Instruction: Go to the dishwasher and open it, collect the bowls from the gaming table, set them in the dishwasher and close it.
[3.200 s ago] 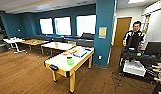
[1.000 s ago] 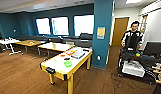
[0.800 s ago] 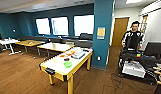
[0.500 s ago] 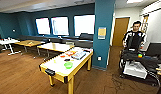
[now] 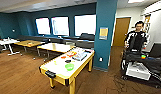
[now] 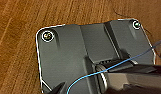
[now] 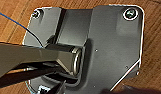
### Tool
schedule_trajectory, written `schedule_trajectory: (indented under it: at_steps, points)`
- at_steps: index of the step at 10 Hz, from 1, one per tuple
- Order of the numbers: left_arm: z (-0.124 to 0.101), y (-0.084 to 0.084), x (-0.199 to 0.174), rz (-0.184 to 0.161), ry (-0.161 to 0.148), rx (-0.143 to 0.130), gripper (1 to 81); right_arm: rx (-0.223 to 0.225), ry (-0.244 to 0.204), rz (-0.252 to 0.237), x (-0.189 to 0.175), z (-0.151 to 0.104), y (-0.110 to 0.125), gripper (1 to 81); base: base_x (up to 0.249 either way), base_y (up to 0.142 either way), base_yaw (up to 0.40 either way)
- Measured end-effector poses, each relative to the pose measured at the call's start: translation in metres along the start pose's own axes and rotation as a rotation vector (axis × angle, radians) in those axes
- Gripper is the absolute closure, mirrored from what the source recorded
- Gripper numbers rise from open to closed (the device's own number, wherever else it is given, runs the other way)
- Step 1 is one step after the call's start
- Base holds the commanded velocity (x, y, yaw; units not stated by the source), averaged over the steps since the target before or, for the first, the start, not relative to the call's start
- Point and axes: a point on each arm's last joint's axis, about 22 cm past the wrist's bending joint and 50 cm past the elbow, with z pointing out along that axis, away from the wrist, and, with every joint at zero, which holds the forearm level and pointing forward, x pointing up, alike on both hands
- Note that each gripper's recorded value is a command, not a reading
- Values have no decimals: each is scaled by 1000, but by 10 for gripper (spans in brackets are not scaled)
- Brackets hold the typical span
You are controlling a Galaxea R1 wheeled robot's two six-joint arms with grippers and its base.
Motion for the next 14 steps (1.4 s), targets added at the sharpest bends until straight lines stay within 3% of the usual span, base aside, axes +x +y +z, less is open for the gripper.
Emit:
schedule_trajectory:
  at_steps: [14]
  points:
    - [0,0,1,0,0,0,10,0,0,0,0,0,0,10,117,85,0]
